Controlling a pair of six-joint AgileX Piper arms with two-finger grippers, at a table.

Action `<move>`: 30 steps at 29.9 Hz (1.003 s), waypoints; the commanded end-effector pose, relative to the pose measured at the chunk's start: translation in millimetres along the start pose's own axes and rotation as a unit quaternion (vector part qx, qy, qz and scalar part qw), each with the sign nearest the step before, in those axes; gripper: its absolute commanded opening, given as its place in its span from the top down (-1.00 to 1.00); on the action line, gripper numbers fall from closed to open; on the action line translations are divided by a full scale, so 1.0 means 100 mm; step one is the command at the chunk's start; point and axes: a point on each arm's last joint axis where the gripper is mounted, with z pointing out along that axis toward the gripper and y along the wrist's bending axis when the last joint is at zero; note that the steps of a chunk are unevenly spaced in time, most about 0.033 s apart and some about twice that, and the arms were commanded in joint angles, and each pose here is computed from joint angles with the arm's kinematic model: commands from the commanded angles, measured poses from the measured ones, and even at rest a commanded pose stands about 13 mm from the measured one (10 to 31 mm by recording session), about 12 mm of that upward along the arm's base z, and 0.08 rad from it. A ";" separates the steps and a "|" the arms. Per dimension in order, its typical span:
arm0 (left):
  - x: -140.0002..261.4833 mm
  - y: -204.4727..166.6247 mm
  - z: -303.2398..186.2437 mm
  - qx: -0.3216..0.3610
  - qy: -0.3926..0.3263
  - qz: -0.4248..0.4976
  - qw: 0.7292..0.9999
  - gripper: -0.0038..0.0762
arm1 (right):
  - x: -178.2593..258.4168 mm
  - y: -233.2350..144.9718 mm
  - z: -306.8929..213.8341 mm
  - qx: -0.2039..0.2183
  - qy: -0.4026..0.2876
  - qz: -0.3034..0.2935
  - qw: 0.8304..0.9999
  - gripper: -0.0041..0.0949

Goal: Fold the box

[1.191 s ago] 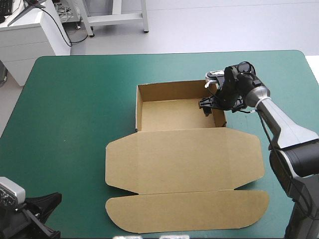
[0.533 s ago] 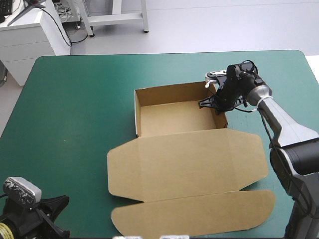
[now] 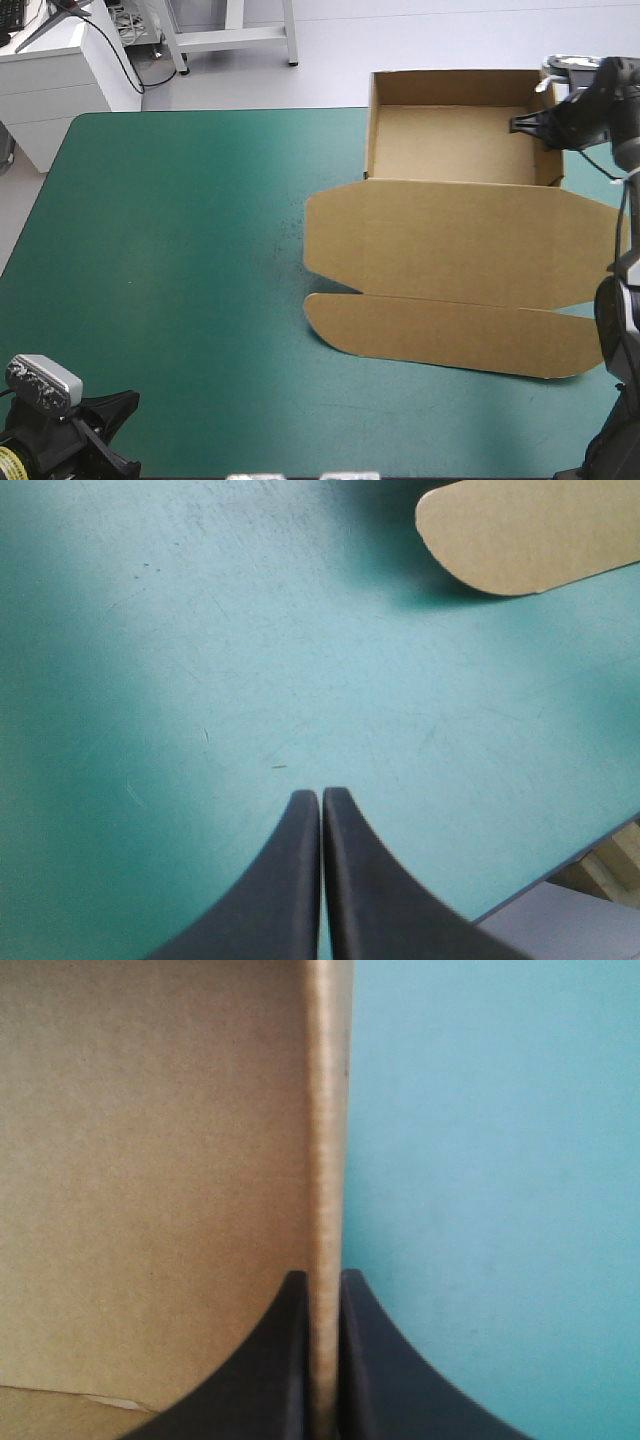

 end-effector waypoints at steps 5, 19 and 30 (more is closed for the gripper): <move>-0.13 -0.02 -0.03 0.007 -0.041 0.000 0.999 0.92 | -0.01 -0.87 -0.37 0.064 -0.061 0.077 0.993 0.96; -0.12 -0.02 -0.03 0.010 -0.038 -0.001 0.999 0.92 | 0.34 -1.94 0.11 0.111 0.013 0.185 0.976 0.71; -0.12 -0.01 -0.03 0.004 -0.039 0.001 0.999 0.92 | 0.39 -2.02 0.09 0.119 0.028 0.191 0.974 -0.98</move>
